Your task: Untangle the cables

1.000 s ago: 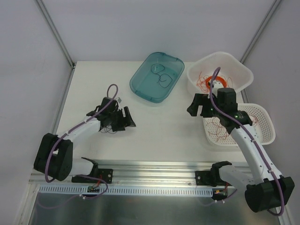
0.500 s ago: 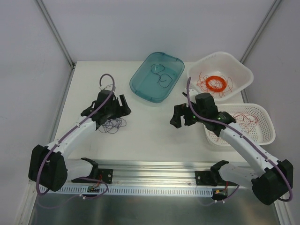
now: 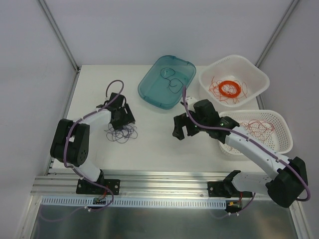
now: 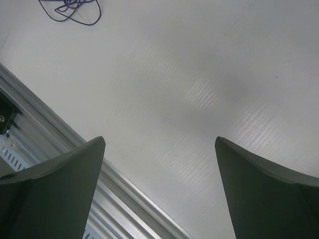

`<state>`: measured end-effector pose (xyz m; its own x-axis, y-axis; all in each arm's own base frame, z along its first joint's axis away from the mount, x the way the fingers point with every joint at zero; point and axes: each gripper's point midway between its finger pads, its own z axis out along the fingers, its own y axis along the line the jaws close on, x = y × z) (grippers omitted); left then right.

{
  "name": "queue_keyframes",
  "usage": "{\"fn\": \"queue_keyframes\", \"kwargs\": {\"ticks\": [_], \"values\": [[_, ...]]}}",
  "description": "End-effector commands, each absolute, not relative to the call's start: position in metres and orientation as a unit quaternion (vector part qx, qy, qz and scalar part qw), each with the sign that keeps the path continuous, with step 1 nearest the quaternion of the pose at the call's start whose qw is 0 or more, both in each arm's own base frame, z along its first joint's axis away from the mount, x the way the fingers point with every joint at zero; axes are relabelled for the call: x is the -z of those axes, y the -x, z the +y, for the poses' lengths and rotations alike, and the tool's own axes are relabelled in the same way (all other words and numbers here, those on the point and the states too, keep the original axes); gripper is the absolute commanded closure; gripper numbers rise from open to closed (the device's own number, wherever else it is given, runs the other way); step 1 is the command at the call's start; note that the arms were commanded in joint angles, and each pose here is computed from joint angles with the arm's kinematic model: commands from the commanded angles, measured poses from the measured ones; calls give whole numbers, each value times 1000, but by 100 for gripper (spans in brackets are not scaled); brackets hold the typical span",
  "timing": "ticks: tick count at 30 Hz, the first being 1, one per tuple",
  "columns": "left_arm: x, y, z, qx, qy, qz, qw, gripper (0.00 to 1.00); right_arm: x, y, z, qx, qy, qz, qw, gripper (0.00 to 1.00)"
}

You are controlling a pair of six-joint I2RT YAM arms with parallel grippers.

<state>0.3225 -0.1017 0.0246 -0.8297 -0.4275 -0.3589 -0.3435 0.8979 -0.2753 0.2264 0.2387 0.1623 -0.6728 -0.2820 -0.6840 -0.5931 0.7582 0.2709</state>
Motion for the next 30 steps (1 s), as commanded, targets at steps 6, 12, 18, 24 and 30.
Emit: {"fn": "queue_keyframes", "kwargs": {"ticks": [6,12,18,24,30], "values": [[-56,-293,-254,249,145,946,147,32,-152,-216,226,-241,259,870,344,3],[-102,-297,-292,296,83,933,187,32,-146,-214,226,-251,243,868,352,4],[-122,-303,-260,245,35,931,267,29,-157,-219,233,-265,235,863,360,5],[-116,-324,-221,185,-86,929,309,34,-155,-224,245,-274,241,864,346,7],[-94,-339,-211,134,-275,900,311,37,-155,-225,259,-296,261,857,332,9]]}}
